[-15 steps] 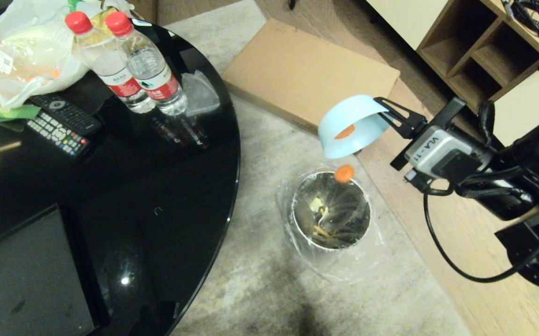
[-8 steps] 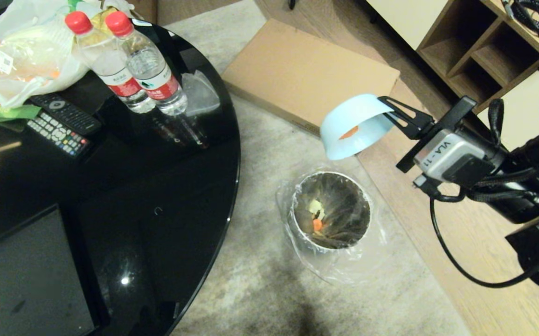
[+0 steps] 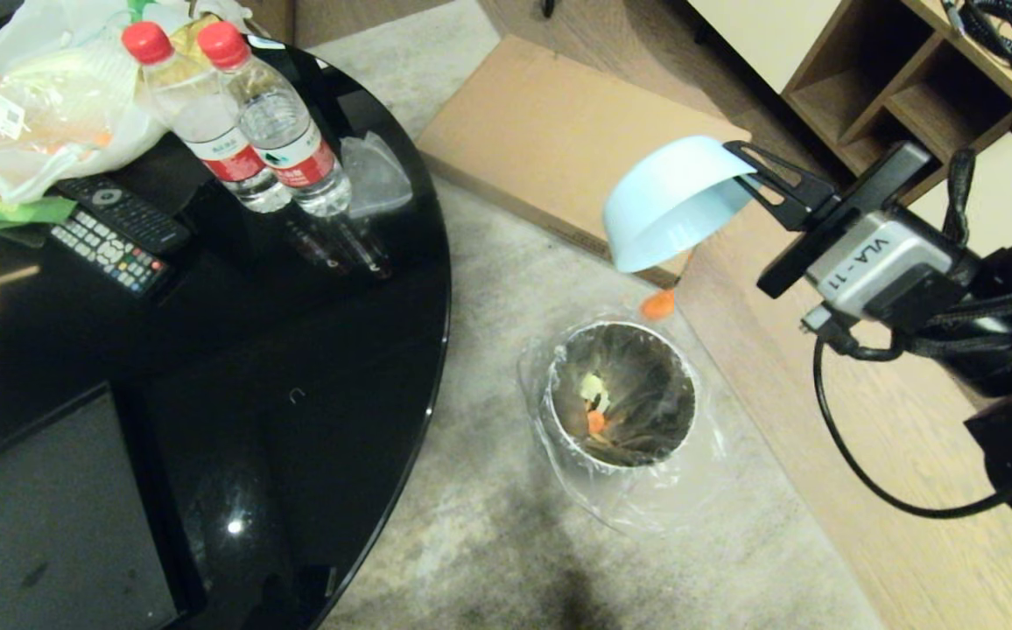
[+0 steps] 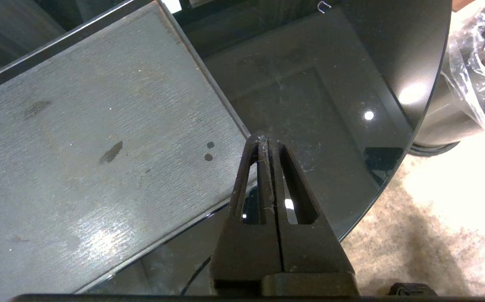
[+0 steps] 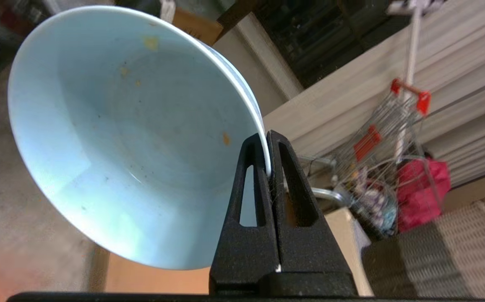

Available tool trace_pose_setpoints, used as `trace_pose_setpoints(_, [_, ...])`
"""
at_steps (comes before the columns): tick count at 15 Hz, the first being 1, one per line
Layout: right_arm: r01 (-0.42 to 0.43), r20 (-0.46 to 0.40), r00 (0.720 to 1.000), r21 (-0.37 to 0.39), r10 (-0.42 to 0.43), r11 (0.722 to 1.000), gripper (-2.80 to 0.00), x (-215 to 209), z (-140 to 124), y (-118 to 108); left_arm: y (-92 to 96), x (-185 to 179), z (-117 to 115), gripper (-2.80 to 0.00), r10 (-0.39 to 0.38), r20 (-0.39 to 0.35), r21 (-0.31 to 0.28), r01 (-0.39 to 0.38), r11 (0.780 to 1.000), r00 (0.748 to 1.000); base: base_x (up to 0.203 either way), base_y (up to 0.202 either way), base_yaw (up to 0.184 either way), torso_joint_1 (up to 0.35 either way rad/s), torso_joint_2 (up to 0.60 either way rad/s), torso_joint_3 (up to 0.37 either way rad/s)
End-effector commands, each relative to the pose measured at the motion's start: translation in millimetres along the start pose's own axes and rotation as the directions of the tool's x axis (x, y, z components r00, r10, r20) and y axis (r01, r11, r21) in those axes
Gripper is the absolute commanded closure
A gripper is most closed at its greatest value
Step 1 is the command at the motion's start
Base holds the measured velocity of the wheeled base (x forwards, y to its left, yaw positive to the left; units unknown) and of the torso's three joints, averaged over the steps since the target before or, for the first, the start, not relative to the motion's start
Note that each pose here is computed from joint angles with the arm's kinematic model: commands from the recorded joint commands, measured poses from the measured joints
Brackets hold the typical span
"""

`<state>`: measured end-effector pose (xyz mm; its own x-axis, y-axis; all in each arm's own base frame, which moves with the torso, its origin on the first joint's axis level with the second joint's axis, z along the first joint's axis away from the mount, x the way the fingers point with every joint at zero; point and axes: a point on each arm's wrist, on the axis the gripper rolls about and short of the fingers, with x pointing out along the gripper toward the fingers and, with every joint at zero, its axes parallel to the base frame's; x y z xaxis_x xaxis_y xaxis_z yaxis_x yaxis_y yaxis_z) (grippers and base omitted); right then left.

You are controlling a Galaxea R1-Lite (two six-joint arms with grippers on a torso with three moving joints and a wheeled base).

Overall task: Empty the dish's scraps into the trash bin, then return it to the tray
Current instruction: Pour the leftover food from the bowl into the trash can

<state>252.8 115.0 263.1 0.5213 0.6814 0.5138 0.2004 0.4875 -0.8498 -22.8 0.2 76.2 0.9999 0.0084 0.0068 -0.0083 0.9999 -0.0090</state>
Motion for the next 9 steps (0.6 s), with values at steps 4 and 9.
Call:
trace_pose_setpoints(4, [0.009,0.015,1.000,-0.010,-0.009,1.000,0.00,0,2,-1,0.0,0,0,0.00,0.001,0.001,0.000,-0.001,1.000,1.000,0.000,0.000,0.000,0.000,0.00,0.000])
trace_pose_setpoints(9, [-0.049,-0.065,0.996,0.105,0.056,0.993,0.00,-10,-1,13,0.0,0,0,0.00,0.001,0.001,0.000,-0.001,1.000,1.000,0.000,0.000,0.000,0.000,0.00,0.000])
